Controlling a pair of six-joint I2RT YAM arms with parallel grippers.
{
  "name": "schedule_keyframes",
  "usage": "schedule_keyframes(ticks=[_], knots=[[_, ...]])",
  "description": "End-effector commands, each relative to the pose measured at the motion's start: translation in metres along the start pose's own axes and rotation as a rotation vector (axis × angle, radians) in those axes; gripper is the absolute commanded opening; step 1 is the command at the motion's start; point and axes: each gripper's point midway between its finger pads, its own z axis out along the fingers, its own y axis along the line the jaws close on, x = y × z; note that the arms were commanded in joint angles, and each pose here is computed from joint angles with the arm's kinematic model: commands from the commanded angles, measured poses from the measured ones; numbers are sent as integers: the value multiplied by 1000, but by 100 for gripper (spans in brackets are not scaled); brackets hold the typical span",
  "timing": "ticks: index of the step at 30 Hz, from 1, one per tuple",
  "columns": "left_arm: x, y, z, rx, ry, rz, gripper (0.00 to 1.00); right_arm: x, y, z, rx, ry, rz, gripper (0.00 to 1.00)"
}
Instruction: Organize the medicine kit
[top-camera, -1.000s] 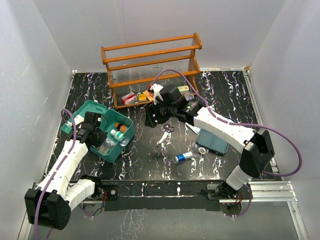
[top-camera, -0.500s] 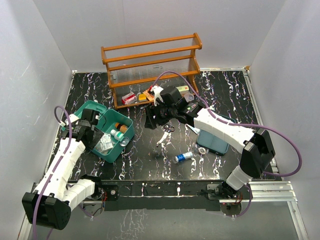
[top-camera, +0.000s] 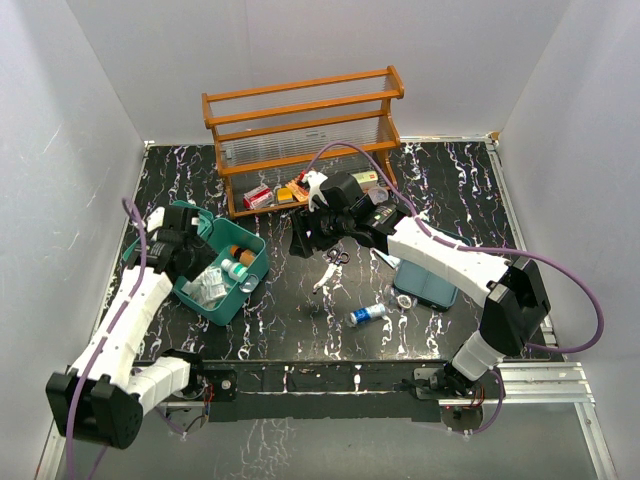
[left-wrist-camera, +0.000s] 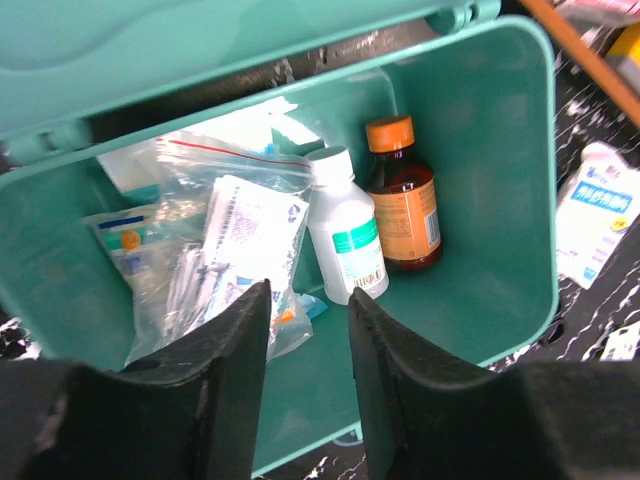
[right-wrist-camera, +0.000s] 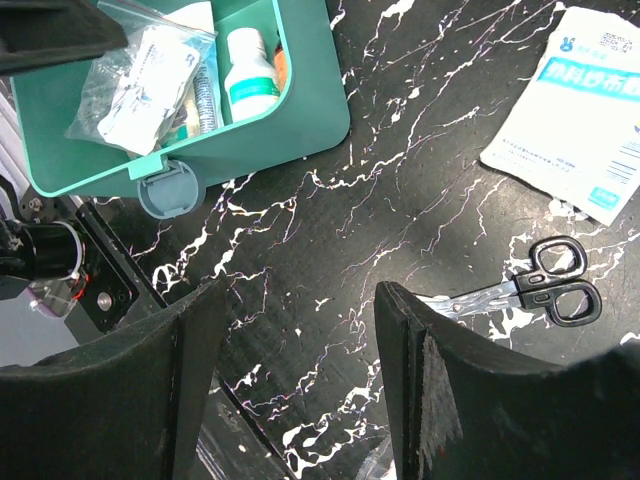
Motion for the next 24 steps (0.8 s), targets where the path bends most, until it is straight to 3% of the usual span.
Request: schedule_keyframes(ticks=[1, 5, 10, 16, 24], knots=[[21, 8, 21, -58, 98, 44, 32, -20, 2, -6, 5, -82, -11, 59], [24, 40, 27, -222, 65, -22, 32, -16, 0, -5, 12, -75, -5, 58], [36, 58, 30, -292, 62, -125, 36, -12, -1, -4, 14, -67, -2, 58], [39, 75, 24, -387, 37, -219, 33, -12, -4, -3, 24, -66, -1, 58], [5, 52, 7, -311, -57, -267, 33, -14, -5, -4, 34, -71, -3, 58]])
